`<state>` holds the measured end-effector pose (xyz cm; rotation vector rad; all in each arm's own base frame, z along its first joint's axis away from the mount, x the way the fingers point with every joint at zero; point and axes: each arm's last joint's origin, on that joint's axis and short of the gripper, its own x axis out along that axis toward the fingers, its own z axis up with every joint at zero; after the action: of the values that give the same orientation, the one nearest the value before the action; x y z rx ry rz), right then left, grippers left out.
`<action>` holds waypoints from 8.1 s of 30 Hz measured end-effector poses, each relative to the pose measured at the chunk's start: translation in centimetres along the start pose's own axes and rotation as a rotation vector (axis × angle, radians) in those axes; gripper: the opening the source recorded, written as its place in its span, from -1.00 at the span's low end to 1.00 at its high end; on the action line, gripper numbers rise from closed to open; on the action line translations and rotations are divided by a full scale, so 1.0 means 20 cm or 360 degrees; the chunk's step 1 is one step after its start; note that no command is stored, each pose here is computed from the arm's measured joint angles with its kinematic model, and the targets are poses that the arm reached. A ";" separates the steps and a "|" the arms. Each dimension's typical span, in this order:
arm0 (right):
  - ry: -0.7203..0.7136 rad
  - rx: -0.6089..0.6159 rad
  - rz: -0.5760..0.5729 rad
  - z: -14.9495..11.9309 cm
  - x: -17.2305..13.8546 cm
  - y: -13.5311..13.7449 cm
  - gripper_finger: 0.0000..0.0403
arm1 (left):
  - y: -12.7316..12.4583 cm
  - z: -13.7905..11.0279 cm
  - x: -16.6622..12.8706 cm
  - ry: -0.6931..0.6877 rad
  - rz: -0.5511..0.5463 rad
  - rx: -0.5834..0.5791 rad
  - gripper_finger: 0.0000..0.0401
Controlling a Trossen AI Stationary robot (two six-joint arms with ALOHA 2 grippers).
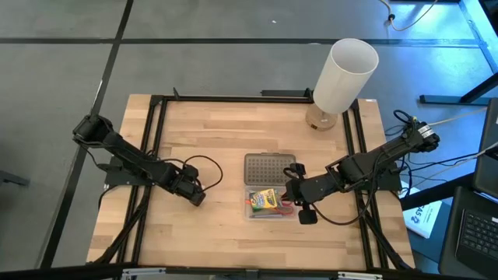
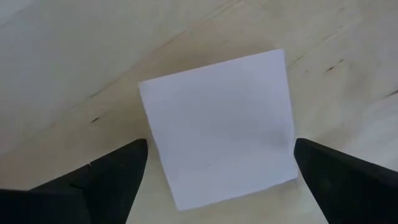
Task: Pack school essentials
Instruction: Put the pink sticky note into the supply box
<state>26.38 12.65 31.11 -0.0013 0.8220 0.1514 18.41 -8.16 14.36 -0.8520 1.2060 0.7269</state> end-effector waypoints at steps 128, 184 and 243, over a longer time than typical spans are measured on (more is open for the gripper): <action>0.0813 0.0979 -0.0328 -0.61 0.26 -0.12 -0.83 | -0.61 0.35 -0.45 -0.0814 -0.0401 0.1271 0.51; 0.0275 0.0422 0.0128 -0.18 0.96 -0.43 -0.83 | -0.58 0.27 -0.44 -0.0680 -0.0311 0.1257 0.51; 0.0109 0.0246 -0.0024 -0.01 0.52 -0.22 -0.83 | -0.74 0.25 0.02 -0.0543 -0.0143 0.1814 0.62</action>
<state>33.70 9.75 23.09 0.1337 0.9004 0.0737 33.48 -11.35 17.16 0.1683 1.0320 0.0248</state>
